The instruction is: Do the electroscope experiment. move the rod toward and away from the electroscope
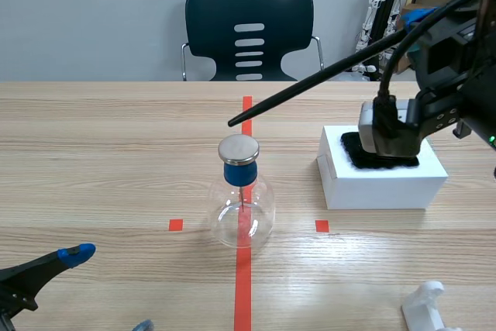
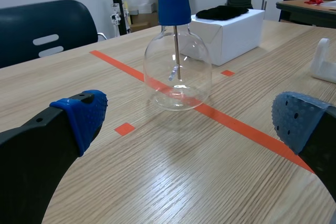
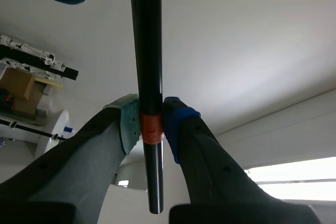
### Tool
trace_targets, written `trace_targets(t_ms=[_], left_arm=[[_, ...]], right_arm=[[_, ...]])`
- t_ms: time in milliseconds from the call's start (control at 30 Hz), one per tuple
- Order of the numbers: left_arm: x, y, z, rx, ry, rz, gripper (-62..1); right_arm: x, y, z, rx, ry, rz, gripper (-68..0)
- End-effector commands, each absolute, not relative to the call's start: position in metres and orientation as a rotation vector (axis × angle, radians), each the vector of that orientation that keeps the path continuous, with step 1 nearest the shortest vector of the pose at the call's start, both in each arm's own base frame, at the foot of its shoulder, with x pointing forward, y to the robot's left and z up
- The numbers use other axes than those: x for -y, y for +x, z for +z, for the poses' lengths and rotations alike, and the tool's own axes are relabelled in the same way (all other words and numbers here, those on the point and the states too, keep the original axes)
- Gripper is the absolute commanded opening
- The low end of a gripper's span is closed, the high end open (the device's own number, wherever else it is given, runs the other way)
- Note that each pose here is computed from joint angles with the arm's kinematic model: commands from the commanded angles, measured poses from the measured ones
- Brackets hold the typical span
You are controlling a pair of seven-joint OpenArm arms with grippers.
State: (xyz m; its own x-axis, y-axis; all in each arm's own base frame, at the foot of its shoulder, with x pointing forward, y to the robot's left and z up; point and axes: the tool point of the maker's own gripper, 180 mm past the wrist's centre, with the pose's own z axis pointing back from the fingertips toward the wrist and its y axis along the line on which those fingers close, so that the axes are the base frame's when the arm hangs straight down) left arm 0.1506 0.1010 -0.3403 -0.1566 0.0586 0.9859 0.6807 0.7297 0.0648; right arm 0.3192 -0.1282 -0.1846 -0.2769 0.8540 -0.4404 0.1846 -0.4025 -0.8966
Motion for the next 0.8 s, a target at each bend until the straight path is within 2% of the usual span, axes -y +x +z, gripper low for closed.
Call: trace_targets(t_ms=[0,400,567,767], left_arm=[[-0.103,0.153,-0.335,1.683,-0.604,-0.605,1.4],[-0.103,0.153,-0.335,1.683,-0.604,-0.605,1.4],[-0.103,0.153,-0.335,1.683,-0.604,-0.605,1.4],[-0.103,0.153,-0.335,1.683,-0.604,-0.606,1.4]], right_arm=[[0.129,0.319,-0.156,1.36,-1.515,1.656,-66.5],[0.154,0.29,-0.109,1.428,-1.433,1.446,-66.5],[0.171,0.274,-0.115,1.393,-1.399,1.415,-66.5],[0.185,0.247,-0.138,1.334,-1.295,1.404,-66.5]])
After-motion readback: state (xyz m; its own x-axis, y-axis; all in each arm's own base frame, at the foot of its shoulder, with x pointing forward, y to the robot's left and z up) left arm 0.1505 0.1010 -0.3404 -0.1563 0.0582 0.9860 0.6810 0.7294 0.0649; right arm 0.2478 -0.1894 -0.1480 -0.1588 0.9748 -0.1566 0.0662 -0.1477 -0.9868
